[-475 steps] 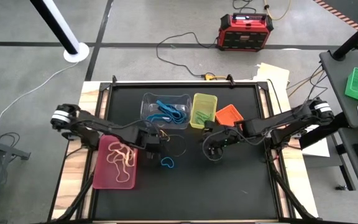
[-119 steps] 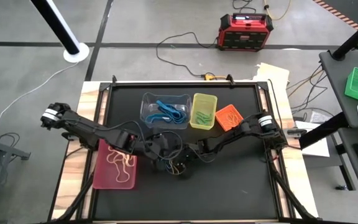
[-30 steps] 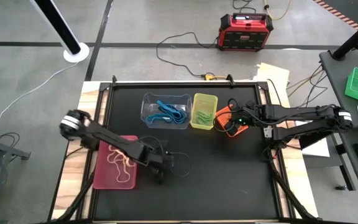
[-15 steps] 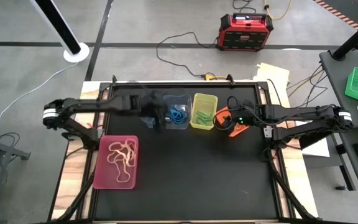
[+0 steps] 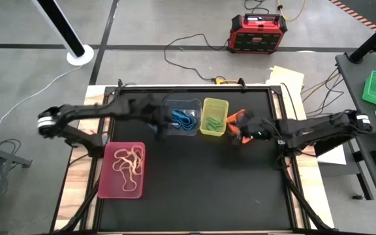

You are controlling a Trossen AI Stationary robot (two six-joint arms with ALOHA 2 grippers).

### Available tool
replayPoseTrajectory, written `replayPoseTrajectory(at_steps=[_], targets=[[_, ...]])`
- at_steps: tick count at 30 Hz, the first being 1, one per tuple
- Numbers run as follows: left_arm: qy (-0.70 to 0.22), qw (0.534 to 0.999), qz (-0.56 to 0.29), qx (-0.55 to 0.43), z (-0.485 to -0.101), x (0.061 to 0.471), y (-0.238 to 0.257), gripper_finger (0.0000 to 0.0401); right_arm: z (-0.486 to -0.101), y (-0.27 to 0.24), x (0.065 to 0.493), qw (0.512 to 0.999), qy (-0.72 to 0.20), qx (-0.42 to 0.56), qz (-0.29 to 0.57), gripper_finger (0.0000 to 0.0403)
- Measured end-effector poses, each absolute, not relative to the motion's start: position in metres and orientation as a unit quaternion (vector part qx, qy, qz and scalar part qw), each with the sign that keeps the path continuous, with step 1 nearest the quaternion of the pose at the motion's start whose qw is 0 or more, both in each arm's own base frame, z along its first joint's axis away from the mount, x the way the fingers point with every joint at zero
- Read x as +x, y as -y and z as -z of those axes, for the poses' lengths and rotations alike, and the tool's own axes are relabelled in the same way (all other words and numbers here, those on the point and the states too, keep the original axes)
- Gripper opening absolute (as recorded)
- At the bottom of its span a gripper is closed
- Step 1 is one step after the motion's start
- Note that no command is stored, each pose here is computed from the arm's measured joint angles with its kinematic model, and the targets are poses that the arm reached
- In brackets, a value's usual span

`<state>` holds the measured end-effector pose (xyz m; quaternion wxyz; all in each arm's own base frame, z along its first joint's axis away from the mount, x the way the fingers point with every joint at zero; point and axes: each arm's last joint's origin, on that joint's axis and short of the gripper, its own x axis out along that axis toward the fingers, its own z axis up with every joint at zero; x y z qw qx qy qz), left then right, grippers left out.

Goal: Sort rubber bands into baskets
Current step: Return to Home Position

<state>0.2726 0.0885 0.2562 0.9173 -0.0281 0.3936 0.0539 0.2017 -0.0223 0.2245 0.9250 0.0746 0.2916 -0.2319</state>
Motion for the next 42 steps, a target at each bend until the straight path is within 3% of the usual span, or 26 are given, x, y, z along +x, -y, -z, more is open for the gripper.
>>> replayPoseTrajectory(at_steps=[4,9,22,32,42], targets=[[-0.309,0.950,-0.047,-0.007,-0.255,0.234,-0.054,0.0105,-0.209,0.000,0.190,0.974,-0.179,0.034,0.133,0.0199],[-0.121,0.992,-0.029,-0.024,-0.251,0.171,-0.028,0.0102,-0.195,-0.010,0.160,0.994,-0.065,0.021,0.090,0.0199],[0.123,0.991,-0.016,0.058,-0.219,0.087,-0.010,0.0076,-0.213,-0.010,0.098,0.995,0.078,-0.034,0.054,0.0198],[0.050,0.997,-0.027,0.055,-0.193,0.096,-0.013,0.0076,-0.196,-0.010,0.093,0.984,0.089,-0.142,0.055,0.0198],[0.030,0.999,-0.026,0.037,-0.191,0.100,-0.013,0.0076,-0.195,-0.009,0.093,0.992,0.088,-0.072,0.053,0.0199]])
